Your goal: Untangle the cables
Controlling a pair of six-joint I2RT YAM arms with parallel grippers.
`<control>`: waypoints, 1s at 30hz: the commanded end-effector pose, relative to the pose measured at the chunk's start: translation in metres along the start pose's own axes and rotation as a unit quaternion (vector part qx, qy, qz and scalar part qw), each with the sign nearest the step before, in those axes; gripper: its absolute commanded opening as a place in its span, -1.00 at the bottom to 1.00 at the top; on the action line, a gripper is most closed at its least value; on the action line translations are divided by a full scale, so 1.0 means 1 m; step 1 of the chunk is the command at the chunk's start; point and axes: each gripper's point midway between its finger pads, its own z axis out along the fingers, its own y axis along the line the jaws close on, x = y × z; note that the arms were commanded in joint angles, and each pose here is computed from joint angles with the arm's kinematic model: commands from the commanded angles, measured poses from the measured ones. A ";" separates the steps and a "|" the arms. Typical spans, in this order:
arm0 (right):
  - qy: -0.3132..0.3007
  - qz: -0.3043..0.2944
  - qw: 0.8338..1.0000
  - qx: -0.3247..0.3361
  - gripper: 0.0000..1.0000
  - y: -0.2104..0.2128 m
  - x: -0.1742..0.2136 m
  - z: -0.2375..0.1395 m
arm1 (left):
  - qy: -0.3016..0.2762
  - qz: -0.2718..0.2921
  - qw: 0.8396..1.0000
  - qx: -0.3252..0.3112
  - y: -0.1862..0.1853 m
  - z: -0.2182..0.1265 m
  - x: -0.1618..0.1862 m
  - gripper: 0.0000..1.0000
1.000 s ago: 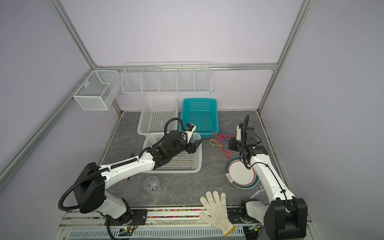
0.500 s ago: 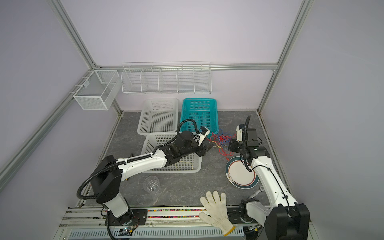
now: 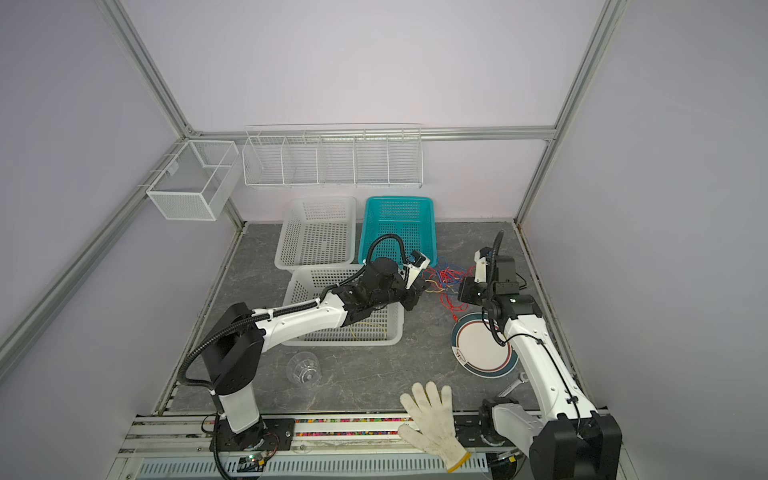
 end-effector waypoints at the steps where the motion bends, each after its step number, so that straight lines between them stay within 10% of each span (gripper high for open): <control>1: -0.020 0.004 0.999 0.026 -0.75 -0.009 -0.011 0.004 | -0.007 -0.009 1.000 0.018 -0.007 -0.001 -0.011 -1.00; 16: 0.052 0.041 0.985 0.162 -0.62 -0.076 0.014 0.085 | 0.017 -0.015 1.000 -0.013 -0.002 -0.035 -0.010 -1.00; 30: 0.073 0.044 0.984 0.155 -0.28 -0.080 0.011 0.099 | 0.006 0.013 0.996 -0.086 0.017 -0.067 -0.023 -1.00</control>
